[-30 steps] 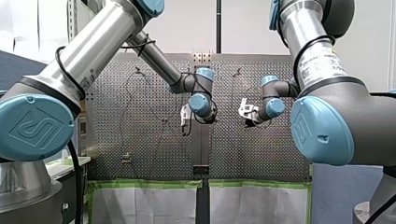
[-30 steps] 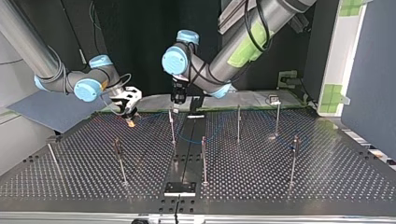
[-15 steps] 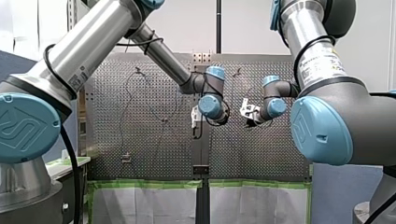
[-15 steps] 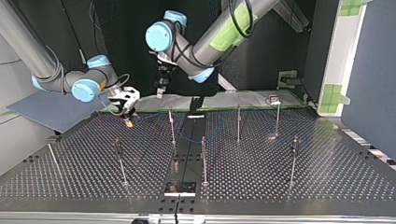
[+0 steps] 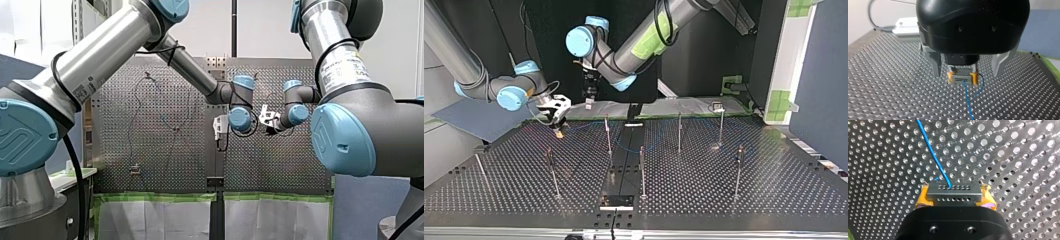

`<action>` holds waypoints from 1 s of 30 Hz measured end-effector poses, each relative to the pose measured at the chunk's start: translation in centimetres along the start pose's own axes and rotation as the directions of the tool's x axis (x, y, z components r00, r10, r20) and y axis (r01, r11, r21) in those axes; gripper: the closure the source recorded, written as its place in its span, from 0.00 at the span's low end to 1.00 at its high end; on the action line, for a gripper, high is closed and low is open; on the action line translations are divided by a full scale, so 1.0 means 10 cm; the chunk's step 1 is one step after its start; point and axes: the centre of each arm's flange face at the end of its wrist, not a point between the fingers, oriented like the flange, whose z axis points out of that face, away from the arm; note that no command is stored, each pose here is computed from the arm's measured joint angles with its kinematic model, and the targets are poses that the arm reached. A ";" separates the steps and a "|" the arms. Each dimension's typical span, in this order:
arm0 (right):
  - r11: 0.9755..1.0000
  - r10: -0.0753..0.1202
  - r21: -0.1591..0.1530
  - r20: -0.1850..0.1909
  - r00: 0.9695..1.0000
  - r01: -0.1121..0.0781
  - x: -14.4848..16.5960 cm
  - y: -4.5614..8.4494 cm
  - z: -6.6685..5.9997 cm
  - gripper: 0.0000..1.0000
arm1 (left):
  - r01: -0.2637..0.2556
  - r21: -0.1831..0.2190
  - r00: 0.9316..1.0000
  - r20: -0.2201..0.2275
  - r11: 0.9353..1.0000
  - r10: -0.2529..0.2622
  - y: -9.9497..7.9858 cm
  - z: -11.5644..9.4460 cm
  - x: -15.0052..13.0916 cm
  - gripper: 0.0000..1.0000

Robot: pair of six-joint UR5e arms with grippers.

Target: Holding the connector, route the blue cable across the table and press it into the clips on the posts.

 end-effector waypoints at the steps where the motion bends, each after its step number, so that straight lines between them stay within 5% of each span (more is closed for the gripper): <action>1: 1.000 -0.001 0.000 0.000 1.000 0.001 0.01 0.00 0.00 1.00 | 0.003 0.000 1.000 0.000 1.000 -0.003 -0.02 0.02 0.00 0.00; 11: 1.000 -0.005 0.001 -0.002 1.000 0.005 0.04 0.03 0.00 1.00 | 0.041 0.004 0.998 0.037 0.999 -0.041 -0.19 0.20 -0.24 0.00; 22: 1.000 -0.005 0.001 0.003 1.000 0.005 0.05 0.05 -0.01 1.00 | 0.021 -0.039 0.999 -0.025 0.999 -0.022 -0.22 0.48 0.08 0.00; 30: 1.000 -0.006 0.000 0.003 1.000 0.006 0.05 0.06 -0.01 1.00 | 0.059 -0.034 0.998 -0.002 0.998 -0.059 -0.32 0.68 0.09 0.00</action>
